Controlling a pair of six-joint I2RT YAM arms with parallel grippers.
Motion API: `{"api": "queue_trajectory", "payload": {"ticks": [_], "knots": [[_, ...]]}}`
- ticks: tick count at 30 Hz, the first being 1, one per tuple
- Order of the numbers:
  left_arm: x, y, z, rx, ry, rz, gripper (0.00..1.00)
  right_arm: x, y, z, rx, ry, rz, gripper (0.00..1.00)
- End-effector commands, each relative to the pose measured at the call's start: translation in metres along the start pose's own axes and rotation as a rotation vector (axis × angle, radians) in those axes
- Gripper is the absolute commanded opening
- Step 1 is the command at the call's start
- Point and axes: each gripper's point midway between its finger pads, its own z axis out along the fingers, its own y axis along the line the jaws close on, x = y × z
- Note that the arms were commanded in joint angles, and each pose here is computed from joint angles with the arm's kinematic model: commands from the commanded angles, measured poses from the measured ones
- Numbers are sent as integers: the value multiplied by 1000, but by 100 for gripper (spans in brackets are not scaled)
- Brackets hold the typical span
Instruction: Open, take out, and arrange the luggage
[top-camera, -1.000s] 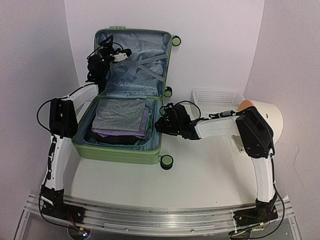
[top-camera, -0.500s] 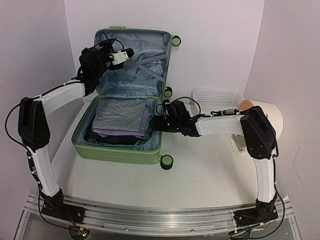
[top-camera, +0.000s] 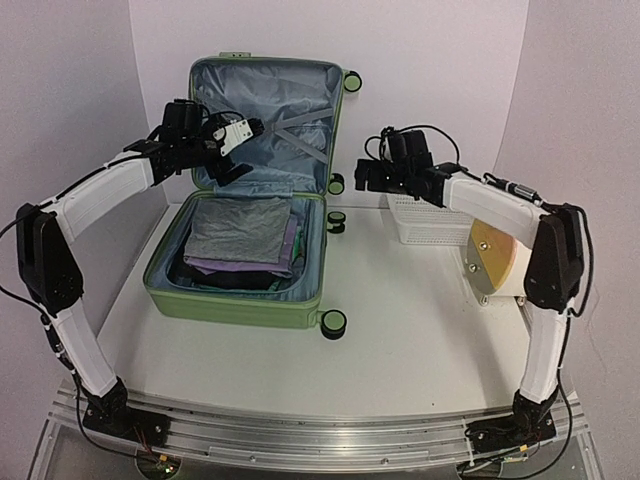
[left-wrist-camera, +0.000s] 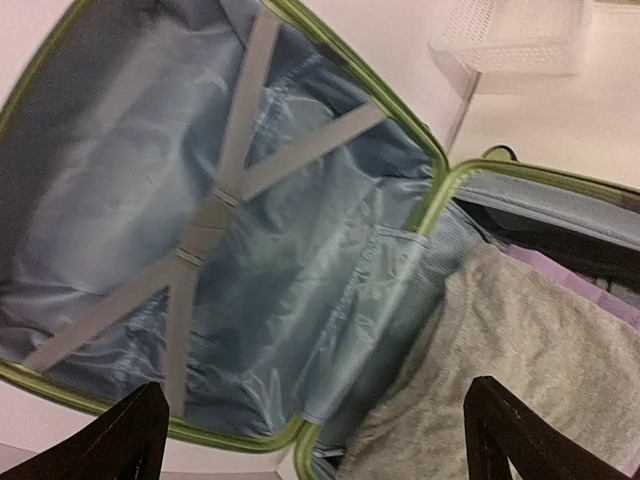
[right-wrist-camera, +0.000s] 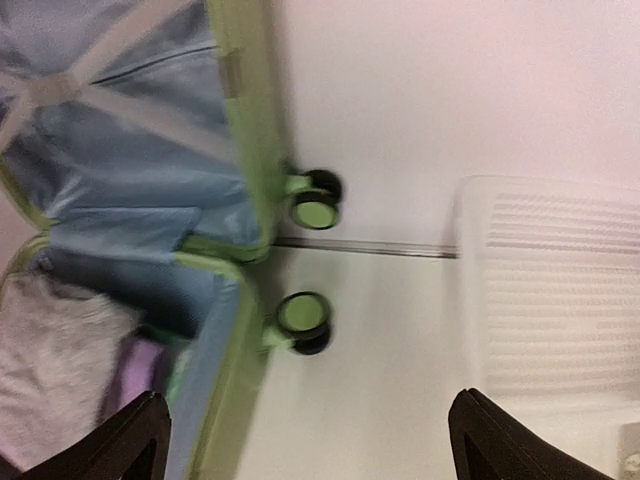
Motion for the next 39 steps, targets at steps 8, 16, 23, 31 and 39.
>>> {"api": "queue_trajectory", "payload": {"ticks": [8, 16, 23, 31, 39], "knots": [[27, -87, -22, 269, 102, -212, 100, 73, -117, 115, 256, 284, -352, 97], [32, -89, -22, 266, 112, -189, 100, 101, -94, 139, 56, 334, -512, 46], [29, -84, -21, 252, 103, -177, 100, 99, -68, 110, -60, 343, -540, 27], [21, -81, -17, 254, 77, -183, 100, 80, -15, 91, -168, 256, -518, 8], [26, -92, -22, 284, 88, -184, 100, 38, 24, 67, -195, 168, -303, 0]]}}
